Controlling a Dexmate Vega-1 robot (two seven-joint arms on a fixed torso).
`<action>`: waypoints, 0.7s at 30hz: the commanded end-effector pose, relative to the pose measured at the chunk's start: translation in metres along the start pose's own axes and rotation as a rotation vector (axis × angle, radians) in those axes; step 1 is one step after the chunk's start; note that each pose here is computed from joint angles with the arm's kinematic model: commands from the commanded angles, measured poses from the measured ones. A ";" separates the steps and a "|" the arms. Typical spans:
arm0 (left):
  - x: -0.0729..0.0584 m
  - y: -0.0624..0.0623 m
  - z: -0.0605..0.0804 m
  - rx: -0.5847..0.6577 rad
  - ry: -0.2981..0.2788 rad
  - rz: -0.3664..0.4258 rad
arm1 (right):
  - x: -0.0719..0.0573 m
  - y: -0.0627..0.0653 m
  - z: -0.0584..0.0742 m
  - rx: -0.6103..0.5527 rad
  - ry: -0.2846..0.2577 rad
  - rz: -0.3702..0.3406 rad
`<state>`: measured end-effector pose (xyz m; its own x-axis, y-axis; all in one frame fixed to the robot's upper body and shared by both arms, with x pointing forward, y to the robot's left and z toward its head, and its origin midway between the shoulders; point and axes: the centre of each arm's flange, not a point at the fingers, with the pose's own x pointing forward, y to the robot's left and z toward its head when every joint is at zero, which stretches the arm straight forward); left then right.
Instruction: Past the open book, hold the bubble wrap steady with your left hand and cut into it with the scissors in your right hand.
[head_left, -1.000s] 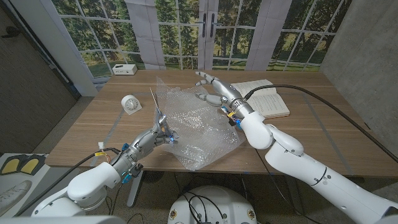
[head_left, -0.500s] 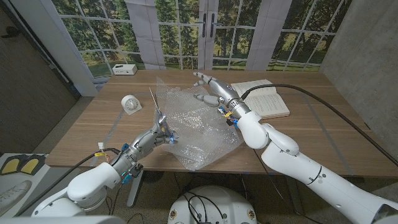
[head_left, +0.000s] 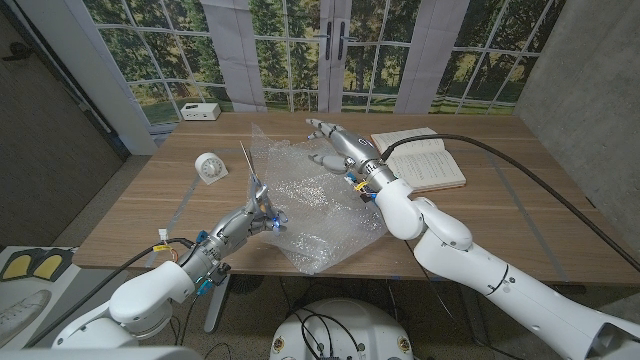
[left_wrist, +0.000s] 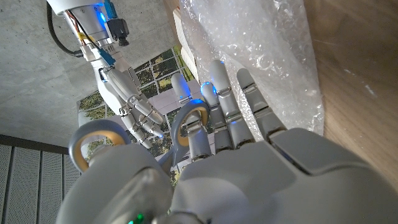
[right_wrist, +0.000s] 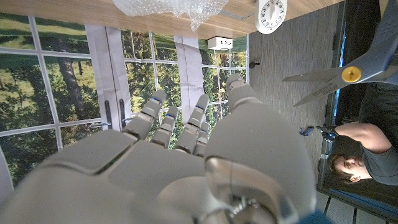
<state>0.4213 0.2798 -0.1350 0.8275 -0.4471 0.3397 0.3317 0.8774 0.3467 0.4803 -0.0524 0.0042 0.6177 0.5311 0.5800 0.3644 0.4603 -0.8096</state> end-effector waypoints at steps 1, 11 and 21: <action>0.001 0.000 -0.001 -0.002 0.001 0.001 | 0.006 0.007 0.003 -0.058 -0.002 0.012; 0.001 0.000 -0.001 -0.003 0.001 -0.002 | 0.012 0.012 0.003 0.000 -0.007 0.029; 0.000 0.000 -0.002 -0.004 0.004 -0.002 | 0.015 0.015 0.004 0.050 -0.016 0.025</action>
<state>0.4225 0.2792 -0.1357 0.8274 -0.4491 0.3371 0.3354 0.8767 0.3448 0.4887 -0.0397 0.0019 0.6206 0.5489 0.5599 0.3481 0.4470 -0.8241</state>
